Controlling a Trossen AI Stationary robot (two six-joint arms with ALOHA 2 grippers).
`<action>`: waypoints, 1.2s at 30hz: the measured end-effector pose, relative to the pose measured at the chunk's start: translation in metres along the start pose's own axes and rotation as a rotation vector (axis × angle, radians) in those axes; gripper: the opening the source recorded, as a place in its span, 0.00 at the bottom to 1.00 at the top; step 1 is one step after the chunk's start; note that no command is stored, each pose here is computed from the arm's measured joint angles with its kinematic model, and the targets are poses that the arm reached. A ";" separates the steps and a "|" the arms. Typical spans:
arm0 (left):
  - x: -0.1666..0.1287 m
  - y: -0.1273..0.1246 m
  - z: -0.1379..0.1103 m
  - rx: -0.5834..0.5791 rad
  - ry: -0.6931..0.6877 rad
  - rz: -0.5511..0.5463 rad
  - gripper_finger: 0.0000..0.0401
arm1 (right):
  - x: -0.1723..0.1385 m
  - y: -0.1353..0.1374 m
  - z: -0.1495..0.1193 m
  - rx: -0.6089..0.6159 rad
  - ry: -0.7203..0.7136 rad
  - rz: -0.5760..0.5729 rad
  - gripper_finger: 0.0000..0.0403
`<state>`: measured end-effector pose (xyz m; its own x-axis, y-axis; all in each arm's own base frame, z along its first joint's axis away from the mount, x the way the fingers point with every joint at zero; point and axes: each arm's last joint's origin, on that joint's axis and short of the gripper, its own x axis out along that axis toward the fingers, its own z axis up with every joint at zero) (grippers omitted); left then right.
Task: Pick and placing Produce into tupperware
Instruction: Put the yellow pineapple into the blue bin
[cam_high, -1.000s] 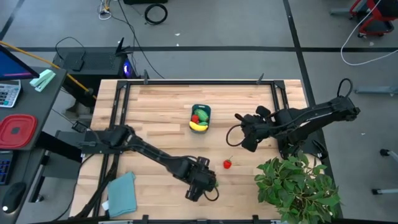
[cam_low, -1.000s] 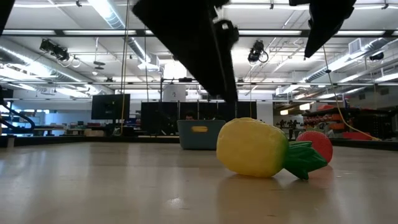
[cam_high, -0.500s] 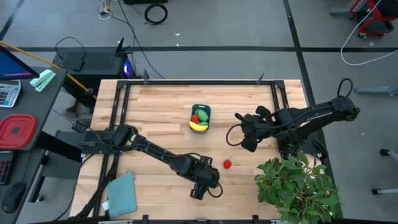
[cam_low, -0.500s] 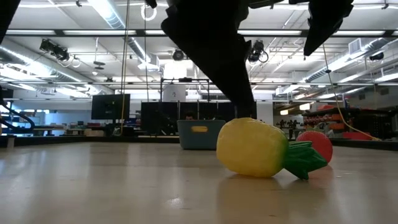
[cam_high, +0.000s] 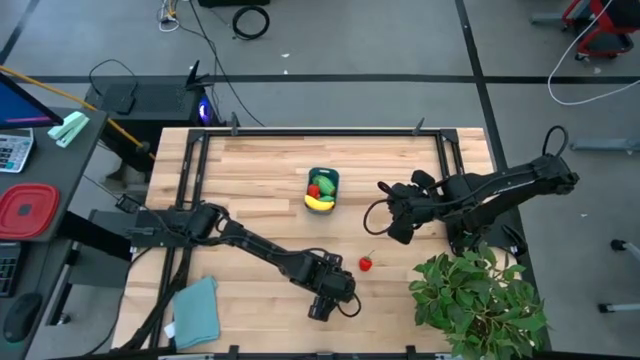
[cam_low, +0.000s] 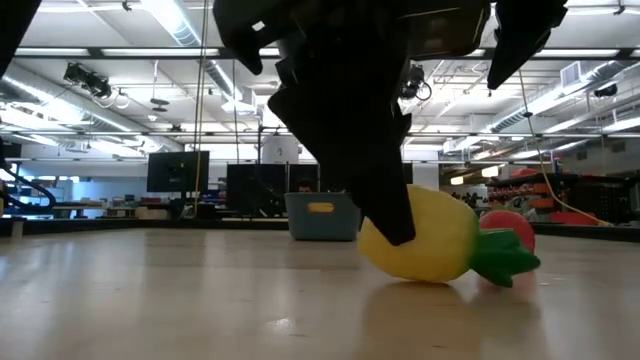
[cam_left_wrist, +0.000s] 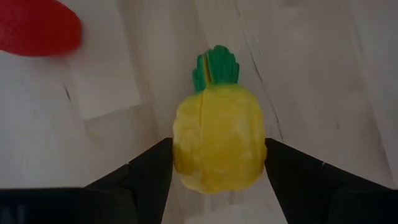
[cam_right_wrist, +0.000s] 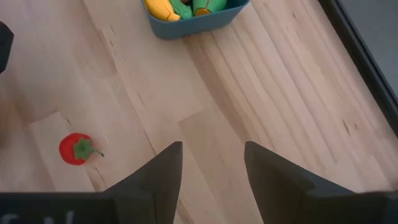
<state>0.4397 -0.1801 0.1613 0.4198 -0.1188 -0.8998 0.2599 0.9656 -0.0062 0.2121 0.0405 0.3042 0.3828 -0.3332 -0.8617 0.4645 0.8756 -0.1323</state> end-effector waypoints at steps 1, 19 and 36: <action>0.000 0.001 0.001 -0.002 -0.005 0.001 0.63 | 0.000 0.000 0.000 0.000 0.000 0.000 0.45; -0.003 0.013 0.005 -0.001 -0.032 0.016 0.53 | 0.000 0.000 0.000 0.000 0.000 0.000 0.45; -0.112 0.086 0.032 -0.026 0.198 0.457 0.53 | 0.000 -0.001 -0.001 0.021 0.013 -0.009 0.45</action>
<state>0.4430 -0.0907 0.2751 0.3123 0.3617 -0.8784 0.0651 0.9143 0.3997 0.2105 0.0402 0.3038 0.3682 -0.3368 -0.8666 0.4844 0.8651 -0.1304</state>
